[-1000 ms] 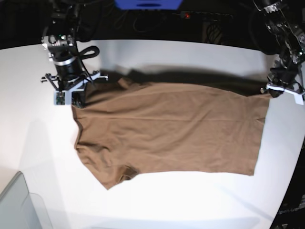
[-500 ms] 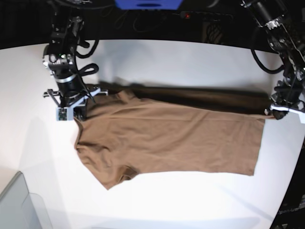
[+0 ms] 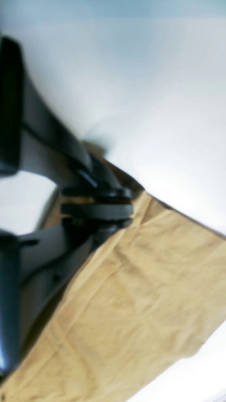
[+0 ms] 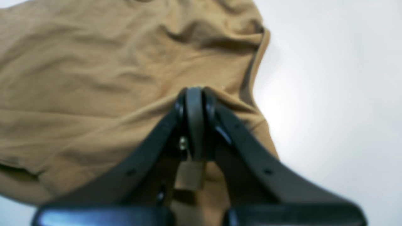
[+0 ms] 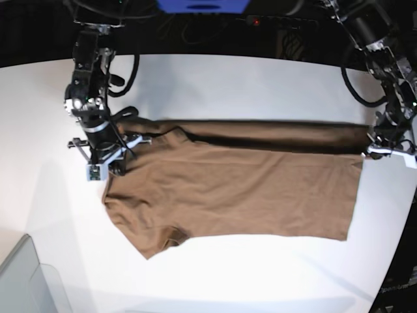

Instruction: Layout the t-shirt on the table in an organized manner, then fold the t-shirt properly

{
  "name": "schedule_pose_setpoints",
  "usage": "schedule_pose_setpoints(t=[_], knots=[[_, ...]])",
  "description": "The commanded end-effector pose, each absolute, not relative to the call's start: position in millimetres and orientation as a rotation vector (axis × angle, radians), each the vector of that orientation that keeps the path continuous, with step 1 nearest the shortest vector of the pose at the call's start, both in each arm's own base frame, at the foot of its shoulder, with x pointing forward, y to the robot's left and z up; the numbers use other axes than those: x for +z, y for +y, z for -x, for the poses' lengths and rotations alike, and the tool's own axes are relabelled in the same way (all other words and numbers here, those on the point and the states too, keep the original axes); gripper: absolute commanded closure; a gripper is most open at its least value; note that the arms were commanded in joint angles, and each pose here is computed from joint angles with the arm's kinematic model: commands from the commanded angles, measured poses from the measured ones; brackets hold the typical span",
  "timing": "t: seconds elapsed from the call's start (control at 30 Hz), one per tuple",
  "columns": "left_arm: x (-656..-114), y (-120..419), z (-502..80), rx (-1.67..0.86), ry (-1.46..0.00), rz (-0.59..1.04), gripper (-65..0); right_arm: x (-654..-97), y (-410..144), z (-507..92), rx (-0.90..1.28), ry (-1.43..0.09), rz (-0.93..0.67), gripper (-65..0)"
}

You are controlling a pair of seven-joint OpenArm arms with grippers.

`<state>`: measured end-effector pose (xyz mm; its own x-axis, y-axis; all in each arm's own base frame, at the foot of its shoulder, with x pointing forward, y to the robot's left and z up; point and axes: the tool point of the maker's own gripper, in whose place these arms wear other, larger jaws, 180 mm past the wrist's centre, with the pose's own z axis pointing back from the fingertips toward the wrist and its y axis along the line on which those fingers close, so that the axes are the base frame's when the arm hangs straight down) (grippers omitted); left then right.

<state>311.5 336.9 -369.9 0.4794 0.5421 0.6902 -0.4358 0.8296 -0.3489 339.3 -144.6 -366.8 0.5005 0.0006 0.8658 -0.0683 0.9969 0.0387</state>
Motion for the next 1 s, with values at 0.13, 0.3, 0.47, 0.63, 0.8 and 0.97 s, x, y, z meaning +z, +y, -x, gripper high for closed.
schedule_pose_setpoints(t=[0.13,0.3,0.47,0.63,0.8,0.97], knots=[[-358.8,348.4,-328.8,0.608,-0.931,0.137,-0.1,-341.7,-137.0,-358.5,0.068,-1.132,-0.089,0.0],[-360.2,349.9,-331.4,0.613,-0.928,0.142,-0.1,-338.4,-137.0,-362.1,0.069,-1.141,-0.089,0.0],[-359.5,350.0,-332.1,0.614,-0.931,0.142,-0.1,-353.9,-137.5,-365.5,0.055,-1.106,-0.100,0.0],[-354.8,350.0,-337.4,0.614,-0.944,0.147,-0.1,-366.0,-139.6,-364.3,0.061,-1.073,-0.099,0.0],[-365.4,349.1,-335.1,0.628,-0.915,0.157,-3.2,-365.3,-140.2,-364.6,0.061,-1.071,-0.097,0.0],[-367.7,348.8,-334.4,0.631,-0.908,0.159,-17.2,-367.4,-142.1,-362.2,0.057,-1.065,-0.093,-14.0]])
